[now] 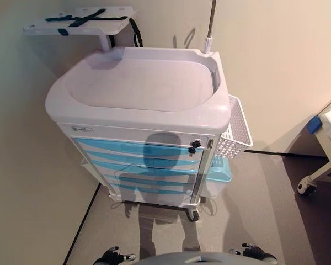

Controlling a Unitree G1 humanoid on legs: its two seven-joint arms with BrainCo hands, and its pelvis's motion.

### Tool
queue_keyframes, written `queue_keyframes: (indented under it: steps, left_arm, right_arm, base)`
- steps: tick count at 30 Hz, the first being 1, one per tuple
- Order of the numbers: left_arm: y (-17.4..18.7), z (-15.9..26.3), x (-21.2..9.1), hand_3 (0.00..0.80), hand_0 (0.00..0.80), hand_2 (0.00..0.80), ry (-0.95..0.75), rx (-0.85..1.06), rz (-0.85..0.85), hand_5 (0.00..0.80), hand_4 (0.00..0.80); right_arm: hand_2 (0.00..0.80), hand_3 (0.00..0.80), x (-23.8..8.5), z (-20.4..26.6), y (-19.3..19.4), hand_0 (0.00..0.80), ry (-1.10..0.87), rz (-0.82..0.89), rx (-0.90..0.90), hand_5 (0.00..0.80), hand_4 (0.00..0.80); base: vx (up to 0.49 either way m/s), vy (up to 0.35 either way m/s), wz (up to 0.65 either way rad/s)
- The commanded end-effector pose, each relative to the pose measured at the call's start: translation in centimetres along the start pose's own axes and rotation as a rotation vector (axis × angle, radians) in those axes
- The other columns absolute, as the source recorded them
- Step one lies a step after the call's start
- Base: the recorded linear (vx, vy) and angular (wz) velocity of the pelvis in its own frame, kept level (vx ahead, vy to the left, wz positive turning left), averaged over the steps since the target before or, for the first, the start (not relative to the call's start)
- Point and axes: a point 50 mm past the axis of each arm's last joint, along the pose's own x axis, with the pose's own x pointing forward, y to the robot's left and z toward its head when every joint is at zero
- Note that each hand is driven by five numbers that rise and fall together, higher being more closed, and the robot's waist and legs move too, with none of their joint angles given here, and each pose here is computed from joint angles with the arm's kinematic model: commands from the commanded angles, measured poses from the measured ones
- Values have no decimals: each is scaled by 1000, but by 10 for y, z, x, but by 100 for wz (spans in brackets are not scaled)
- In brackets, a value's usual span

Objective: Open the drawer and pick up the medicine

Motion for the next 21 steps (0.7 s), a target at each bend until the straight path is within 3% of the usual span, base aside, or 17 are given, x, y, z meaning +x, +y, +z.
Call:
queue_keyframes:
  steps: [1,6,7,8,9,14,21]
  left_arm:
    - [34,45,0,0,0,0,-166,-100,101,0,0]
    - [43,85,-8,0,0,0,-361,-300,104,0,0]
    - [49,104,-15,88,88,88,-456,-399,102,88,88]
    - [49,104,-15,85,85,85,-456,-399,102,85,85]
    - [51,113,-18,0,0,0,-500,-458,94,0,0]
    - [52,147,-29,0,0,0,-633,-644,45,0,0]
    - [38,198,-51,0,0,0,-802,-920,-147,0,0]
  right_arm:
    - [0,0,3,29,-3,0,-69,-5,-51,0,0]
    - [0,0,3,48,-4,0,-134,-12,-56,0,0]
    - [0,0,3,58,-5,0,-170,-24,-11,0,0]
    - [0,0,3,58,-5,0,-170,-24,-11,0,0]
    - [0,0,2,65,-5,0,-192,-24,-2,0,0]
    - [0,0,0,90,-7,0,-275,-31,-2,0,0]
    - [0,0,-4,112,-20,0,-341,-65,2,0,0]
  base:
    - [-100,20,2]
    - [-163,11,6]
    - [-198,1,24]
    - [-213,-1,29]
    - [-118,-6,21]
    - [-165,-15,21]
    - [-109,-11,17]
